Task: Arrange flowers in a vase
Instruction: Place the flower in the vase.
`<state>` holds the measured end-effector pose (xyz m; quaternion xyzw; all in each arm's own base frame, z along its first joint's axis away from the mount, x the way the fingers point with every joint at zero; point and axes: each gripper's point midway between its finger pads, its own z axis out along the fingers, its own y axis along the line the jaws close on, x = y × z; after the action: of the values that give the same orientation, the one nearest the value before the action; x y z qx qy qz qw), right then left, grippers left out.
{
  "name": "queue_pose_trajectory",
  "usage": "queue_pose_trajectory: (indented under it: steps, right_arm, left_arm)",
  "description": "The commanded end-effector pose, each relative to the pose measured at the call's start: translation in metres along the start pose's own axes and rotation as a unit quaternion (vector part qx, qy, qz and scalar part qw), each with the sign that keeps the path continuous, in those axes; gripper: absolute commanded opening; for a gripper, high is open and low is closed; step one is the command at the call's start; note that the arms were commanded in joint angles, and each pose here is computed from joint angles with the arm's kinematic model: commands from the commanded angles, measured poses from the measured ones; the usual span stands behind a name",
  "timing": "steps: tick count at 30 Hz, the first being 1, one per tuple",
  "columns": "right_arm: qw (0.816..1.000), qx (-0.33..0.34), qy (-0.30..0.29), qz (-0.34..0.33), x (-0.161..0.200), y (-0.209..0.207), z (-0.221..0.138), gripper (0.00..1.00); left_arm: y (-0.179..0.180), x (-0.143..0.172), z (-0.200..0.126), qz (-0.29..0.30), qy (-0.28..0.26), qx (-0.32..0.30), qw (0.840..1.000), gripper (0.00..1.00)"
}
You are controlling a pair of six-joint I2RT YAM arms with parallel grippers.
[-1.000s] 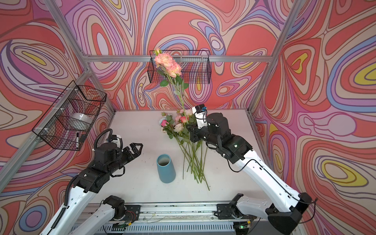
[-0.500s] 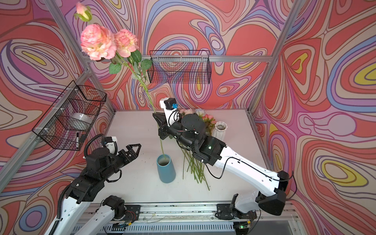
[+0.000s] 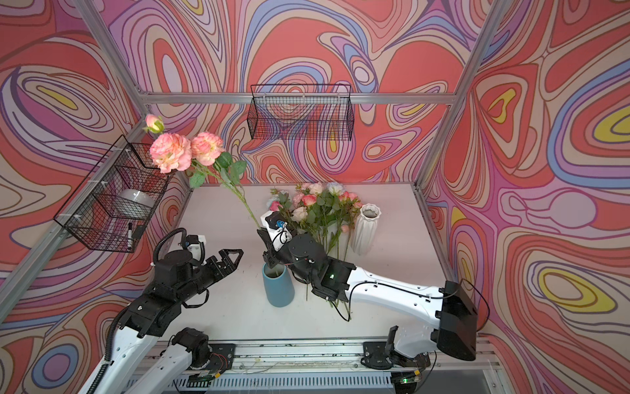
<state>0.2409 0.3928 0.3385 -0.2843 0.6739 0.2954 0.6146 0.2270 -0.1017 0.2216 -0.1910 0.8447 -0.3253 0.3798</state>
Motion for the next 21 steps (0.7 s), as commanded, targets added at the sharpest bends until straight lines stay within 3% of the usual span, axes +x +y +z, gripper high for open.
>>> queue_pose_trajectory:
  steps: [1,6,9,11,13,18,21]
  right_arm:
    - [0.998,0.004,-0.041,0.041,-0.017,-0.002,-0.02,0.0]
    - [0.998,0.001,-0.005,0.066,0.012,-0.004,-0.028,0.0]
    - [0.997,-0.001,0.017,0.074,0.023,-0.004,-0.031,0.06]
    - [0.997,-0.006,0.032,0.077,0.03,-0.003,-0.033,0.16]
    - [0.996,-0.009,0.046,0.079,0.034,-0.002,-0.036,0.32]
    - [0.994,-0.014,0.063,0.088,0.036,-0.002,-0.05,0.46]
    - [0.991,-0.02,0.086,0.103,0.044,-0.003,-0.063,0.72]
  left_arm:
    - [0.0,0.006,0.004,-0.01,0.011,0.013,1.0,0.98]
    - [0.009,0.017,0.011,-0.014,0.03,0.007,0.999,0.97]
    - [0.012,0.023,0.015,-0.016,0.043,0.005,0.999,0.97]
    - [0.014,0.027,0.017,-0.017,0.051,0.003,0.999,0.97]
    - [0.016,0.031,0.018,-0.016,0.058,0.002,0.998,0.97]
    - [0.02,0.037,0.021,-0.017,0.071,-0.002,0.997,0.97]
    - [0.022,0.04,0.025,-0.021,0.08,-0.003,0.997,0.96]
